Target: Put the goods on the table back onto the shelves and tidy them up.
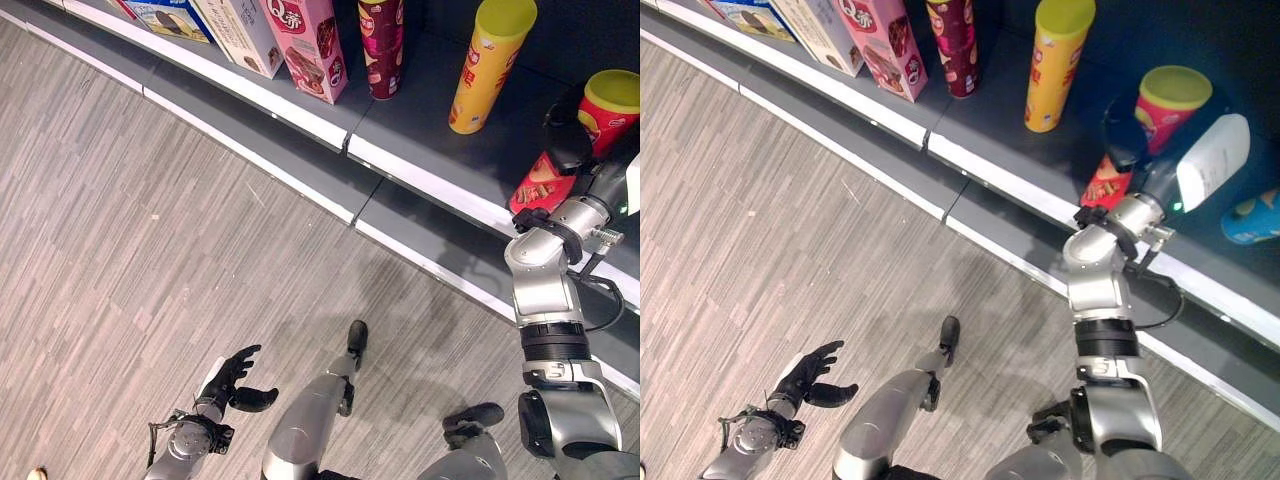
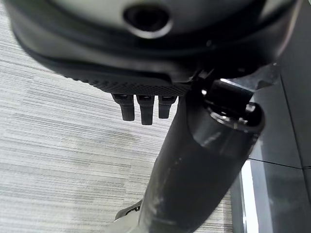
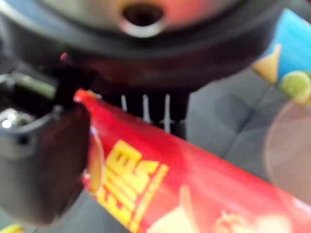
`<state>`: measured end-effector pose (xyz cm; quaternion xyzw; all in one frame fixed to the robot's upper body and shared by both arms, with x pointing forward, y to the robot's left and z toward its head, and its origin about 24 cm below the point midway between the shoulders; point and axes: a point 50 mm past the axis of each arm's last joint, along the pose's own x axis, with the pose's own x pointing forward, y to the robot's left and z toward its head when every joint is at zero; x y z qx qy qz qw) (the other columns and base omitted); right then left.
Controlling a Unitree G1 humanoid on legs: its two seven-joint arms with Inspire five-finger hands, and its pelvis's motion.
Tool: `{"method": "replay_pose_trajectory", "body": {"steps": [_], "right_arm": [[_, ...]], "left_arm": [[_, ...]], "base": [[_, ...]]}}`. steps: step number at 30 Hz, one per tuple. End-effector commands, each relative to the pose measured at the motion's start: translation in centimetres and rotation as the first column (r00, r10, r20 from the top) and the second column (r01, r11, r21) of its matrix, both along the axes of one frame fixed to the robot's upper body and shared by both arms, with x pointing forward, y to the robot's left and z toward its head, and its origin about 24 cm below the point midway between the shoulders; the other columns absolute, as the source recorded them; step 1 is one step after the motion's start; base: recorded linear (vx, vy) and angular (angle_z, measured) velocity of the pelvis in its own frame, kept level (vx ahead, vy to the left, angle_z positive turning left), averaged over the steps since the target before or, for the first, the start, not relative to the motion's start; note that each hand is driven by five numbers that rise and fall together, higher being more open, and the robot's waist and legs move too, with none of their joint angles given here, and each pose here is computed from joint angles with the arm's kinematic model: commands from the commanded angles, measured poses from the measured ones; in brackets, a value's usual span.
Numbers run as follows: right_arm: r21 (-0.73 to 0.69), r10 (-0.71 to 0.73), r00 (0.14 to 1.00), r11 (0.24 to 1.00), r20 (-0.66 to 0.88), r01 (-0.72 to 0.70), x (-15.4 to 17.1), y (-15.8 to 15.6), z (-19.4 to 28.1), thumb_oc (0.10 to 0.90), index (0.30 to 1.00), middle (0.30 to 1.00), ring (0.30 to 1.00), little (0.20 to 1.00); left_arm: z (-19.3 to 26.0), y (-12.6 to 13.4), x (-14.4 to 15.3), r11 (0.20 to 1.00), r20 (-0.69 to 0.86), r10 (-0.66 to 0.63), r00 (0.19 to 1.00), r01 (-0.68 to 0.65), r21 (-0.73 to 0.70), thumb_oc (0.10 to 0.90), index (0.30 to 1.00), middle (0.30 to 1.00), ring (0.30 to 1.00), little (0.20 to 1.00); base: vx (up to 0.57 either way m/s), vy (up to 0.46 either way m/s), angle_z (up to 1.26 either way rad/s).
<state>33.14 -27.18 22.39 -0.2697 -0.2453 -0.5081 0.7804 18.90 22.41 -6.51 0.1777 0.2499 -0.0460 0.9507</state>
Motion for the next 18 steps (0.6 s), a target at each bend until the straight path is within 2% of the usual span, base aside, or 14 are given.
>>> {"method": "replay_pose_trajectory", "body": {"steps": [1,18], "right_arm": [[-0.172,-0.063,0.938,0.977,0.341,0.129,-3.1,-1.9,9.2,0.400,0.300,0.300,0.300,0.300],[-0.196,-0.097,0.899,0.961,0.427,0.197,-4.4,-2.8,12.7,0.400,0.300,0.300,0.300,0.300]], "left_arm": [[0.2,0.4,-0.8,1.000,0.015,-0.026,1.000,0.026,-0.001,0.800,0.900,0.900,0.900,0.900],[0.6,0.1,-0.9,0.999,0.034,-0.041,0.999,0.042,-0.029,0.800,0.900,0.900,0.900,0.900]], "base": [[0.02,0.003,0.06],[0.00,0.001,0.00]]}}
